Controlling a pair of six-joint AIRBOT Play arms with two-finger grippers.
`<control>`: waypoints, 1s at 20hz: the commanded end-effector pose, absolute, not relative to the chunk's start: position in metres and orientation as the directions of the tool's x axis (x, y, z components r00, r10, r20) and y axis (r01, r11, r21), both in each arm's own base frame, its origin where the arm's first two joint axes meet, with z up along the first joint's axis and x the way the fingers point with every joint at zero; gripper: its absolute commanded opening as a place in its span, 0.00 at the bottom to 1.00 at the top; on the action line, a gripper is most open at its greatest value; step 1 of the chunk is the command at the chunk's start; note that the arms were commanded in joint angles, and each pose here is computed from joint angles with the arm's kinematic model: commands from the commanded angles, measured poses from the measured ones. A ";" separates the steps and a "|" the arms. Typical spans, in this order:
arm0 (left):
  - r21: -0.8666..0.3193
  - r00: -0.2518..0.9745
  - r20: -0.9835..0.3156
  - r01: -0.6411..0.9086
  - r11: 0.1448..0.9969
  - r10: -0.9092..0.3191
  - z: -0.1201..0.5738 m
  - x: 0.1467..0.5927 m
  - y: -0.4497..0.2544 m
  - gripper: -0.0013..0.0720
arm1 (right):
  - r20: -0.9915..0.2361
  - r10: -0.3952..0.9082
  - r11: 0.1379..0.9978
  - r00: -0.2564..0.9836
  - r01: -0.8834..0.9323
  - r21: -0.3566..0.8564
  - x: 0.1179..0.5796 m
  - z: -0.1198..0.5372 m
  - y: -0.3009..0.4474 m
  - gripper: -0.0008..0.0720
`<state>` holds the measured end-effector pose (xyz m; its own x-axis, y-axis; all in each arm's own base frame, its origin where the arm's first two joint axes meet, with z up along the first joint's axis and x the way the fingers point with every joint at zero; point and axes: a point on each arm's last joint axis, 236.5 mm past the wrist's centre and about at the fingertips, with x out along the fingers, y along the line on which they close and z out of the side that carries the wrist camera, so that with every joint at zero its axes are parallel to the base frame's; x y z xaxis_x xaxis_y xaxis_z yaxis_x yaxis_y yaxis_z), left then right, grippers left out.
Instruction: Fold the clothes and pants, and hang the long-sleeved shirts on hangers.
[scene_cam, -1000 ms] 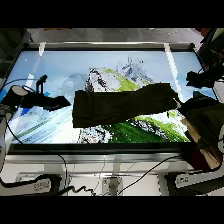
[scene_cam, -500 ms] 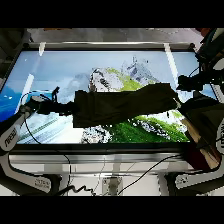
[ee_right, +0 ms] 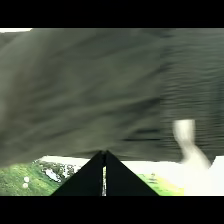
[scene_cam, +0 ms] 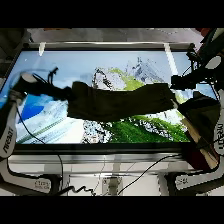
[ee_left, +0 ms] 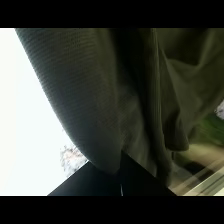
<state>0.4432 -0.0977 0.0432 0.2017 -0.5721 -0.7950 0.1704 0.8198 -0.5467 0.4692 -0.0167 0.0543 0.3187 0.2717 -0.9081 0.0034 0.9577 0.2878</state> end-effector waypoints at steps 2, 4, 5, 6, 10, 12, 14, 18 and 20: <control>-0.215 0.305 -0.922 0.104 0.971 -0.237 0.138 0.428 -0.033 0.04 | -0.894 0.321 0.943 0.312 -0.017 0.332 0.468 0.058 -0.003 0.05; -0.072 0.369 -0.925 0.063 0.995 -0.090 0.161 0.425 -0.009 0.04 | -0.876 0.366 0.925 0.314 -0.025 0.378 0.468 0.062 0.007 0.05; -0.020 0.368 -0.929 0.054 0.998 -0.038 0.166 0.420 -0.002 0.04 | -0.866 0.392 0.915 0.312 -0.036 0.401 0.468 0.064 0.013 0.05; 0.006 0.347 -0.938 0.051 0.999 -0.012 0.165 0.415 0.001 0.04 | -0.855 0.418 0.905 0.308 -0.060 0.421 0.467 0.067 0.019 0.05; -0.043 0.302 -0.952 0.019 0.999 -0.046 0.157 0.410 -0.009 0.04 | -0.834 0.468 0.883 0.292 -0.130 0.450 0.466 0.072 0.047 0.05; -0.190 0.308 -0.928 0.088 0.978 -0.208 0.163 0.410 -0.047 0.04 | -0.832 0.478 0.877 0.283 -0.211 0.432 0.466 0.072 0.067 0.05; -0.292 0.319 -0.889 0.154 0.944 -0.327 0.173 0.412 -0.082 0.04 | -0.825 0.485 0.870 0.290 -0.259 0.420 0.470 0.074 0.087 0.05; -0.314 0.324 -0.867 0.236 0.920 -0.379 0.178 0.413 -0.109 0.05 | -0.835 0.445 0.884 0.324 -0.307 0.352 0.479 0.071 0.101 0.05; -0.202 0.349 -0.901 0.185 0.962 -0.257 0.169 0.420 -0.076 0.04 | -0.841 0.435 0.888 0.322 -0.307 0.342 0.478 0.070 0.099 0.05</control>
<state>0.4146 -0.0893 0.1722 0.3276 -0.3190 -0.8894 0.1919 0.9441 -0.2679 0.4754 0.0953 0.0719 0.3108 0.4565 -0.8337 -0.2840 0.8816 0.3769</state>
